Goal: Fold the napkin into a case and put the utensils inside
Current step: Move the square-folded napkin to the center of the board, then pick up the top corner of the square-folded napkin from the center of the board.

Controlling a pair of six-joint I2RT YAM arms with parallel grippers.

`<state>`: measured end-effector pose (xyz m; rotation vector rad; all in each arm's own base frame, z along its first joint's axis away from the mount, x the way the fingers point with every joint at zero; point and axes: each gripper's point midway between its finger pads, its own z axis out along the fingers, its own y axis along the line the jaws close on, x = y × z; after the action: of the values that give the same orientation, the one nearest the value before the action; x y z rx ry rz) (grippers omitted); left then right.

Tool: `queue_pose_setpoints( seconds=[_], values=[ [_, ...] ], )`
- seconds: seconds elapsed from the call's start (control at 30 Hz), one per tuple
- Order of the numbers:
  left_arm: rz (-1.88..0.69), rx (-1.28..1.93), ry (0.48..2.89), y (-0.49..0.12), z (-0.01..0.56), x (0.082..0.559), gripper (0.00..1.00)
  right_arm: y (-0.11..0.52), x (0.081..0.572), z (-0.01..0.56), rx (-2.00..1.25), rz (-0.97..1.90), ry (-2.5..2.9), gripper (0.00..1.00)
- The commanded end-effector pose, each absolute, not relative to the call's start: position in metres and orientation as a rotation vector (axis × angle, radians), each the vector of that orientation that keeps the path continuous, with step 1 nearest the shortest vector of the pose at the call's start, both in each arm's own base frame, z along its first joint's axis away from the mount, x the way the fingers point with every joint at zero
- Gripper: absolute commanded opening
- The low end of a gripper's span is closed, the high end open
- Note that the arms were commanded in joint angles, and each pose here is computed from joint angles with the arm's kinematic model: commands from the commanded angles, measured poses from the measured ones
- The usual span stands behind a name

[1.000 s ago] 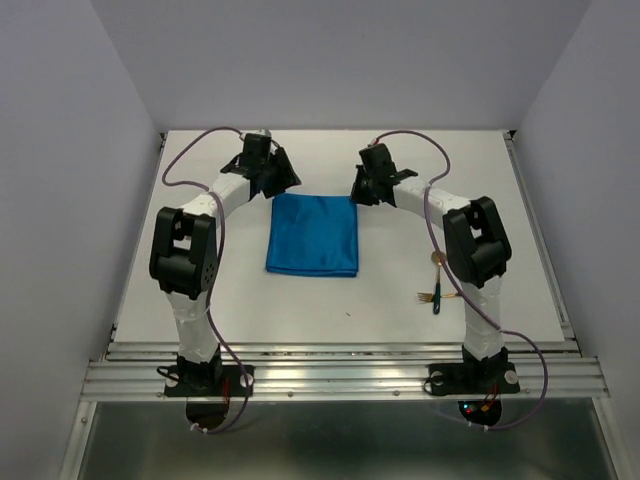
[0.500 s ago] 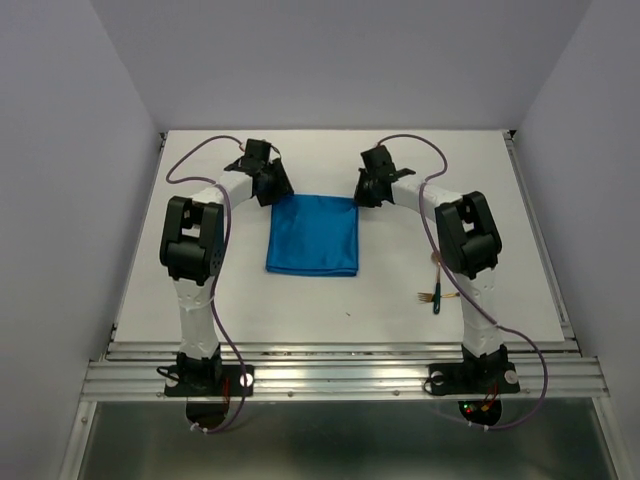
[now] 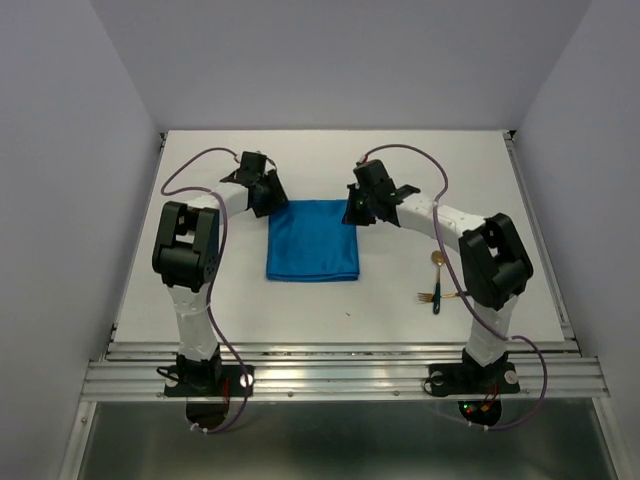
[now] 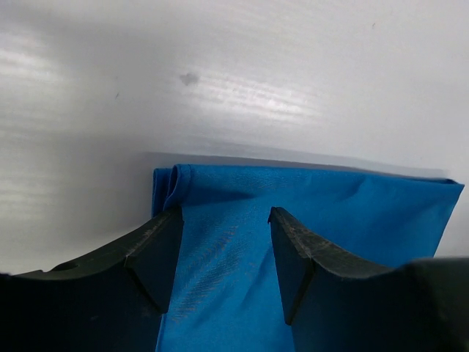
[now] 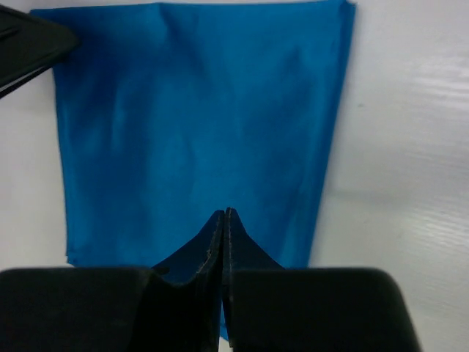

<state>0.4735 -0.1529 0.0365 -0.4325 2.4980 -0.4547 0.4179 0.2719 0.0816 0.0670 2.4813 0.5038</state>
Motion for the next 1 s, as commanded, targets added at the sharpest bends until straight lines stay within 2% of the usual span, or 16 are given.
queue_pose_setpoints(
  seconds=[0.0,0.17,0.33,0.47,0.53,0.63,0.77,0.9,0.97],
  values=[
    [-0.433,-0.451,2.531,-0.149,0.040,0.435,0.62,0.292,0.366,0.075,0.021,0.641,2.525,0.03],
    [-0.424,-0.488,2.588,-0.141,0.023,0.380,0.62,0.283,0.326,0.048,0.029,0.634,2.601,0.04],
    [-0.474,-0.445,2.558,-0.146,0.050,0.340,0.62,0.245,0.343,0.027,0.075,0.406,2.590,0.04],
    [-0.429,-0.431,2.459,-0.133,0.092,0.341,0.63,0.236,0.373,0.050,0.040,0.337,2.523,0.03],
    [-0.368,-0.448,2.379,-0.116,0.122,0.351,0.64,0.250,0.373,0.067,-0.037,0.430,2.506,0.03],
    [-0.323,-0.506,2.311,-0.095,0.138,0.366,0.65,0.262,0.369,0.085,-0.087,0.473,2.472,0.03],
    [-0.367,-0.563,2.322,-0.078,0.129,0.376,0.63,0.279,0.354,0.097,-0.158,0.504,2.450,0.03],
    [-0.436,-0.565,2.349,-0.085,0.112,0.372,0.60,0.302,0.329,0.112,-0.277,0.442,2.393,0.08],
    [-0.476,-0.580,2.383,-0.088,0.097,0.361,0.57,0.318,0.309,0.111,-0.362,0.431,2.379,0.18]
  ],
)
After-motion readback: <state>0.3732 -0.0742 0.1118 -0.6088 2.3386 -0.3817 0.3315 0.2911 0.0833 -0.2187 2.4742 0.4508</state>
